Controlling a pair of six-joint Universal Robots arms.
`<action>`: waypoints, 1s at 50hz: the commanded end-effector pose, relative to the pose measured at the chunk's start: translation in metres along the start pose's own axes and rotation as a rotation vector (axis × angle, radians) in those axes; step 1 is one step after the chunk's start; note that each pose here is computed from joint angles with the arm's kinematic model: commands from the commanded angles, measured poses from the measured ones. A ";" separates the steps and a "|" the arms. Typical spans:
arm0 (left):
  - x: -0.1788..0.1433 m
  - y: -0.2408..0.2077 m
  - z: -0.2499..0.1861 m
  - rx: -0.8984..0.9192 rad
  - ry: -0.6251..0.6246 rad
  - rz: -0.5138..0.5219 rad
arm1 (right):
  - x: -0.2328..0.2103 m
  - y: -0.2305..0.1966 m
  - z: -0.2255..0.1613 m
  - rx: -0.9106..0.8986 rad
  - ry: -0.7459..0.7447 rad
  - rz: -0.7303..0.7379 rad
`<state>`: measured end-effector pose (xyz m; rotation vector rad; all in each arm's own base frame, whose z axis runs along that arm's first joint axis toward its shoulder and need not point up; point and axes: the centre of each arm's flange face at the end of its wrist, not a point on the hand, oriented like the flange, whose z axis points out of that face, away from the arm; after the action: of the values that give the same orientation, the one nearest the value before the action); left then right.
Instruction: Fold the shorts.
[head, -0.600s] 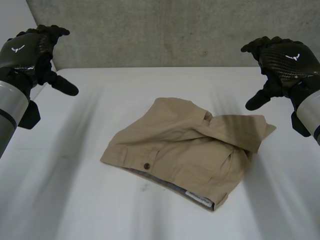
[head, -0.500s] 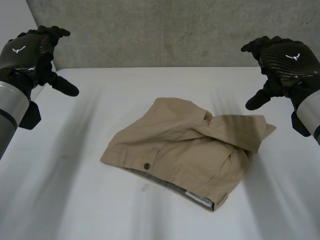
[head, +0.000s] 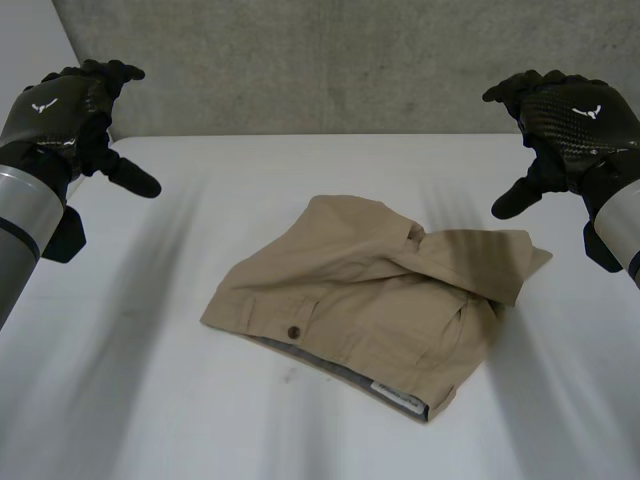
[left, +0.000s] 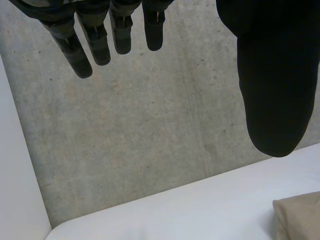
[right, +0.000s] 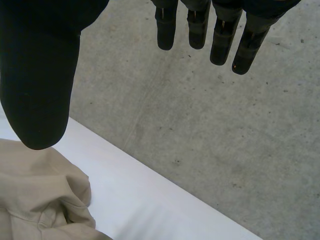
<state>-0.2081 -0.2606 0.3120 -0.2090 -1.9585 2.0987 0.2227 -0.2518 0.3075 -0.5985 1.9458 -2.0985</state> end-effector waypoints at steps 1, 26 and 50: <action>0.000 0.000 0.000 -0.001 0.001 0.000 | 0.000 0.000 0.000 0.000 0.000 0.000; -0.012 0.007 0.010 -0.055 -0.033 -0.056 | 0.006 -0.001 0.030 -0.069 -0.027 0.179; -0.007 0.006 0.005 -0.055 -0.017 -0.053 | 0.006 0.007 0.029 -0.075 -0.006 0.178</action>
<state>-0.2039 -0.2676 0.3080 -0.1605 -1.9963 2.0480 0.2278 -0.2721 0.3067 -0.4879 1.9846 -1.9641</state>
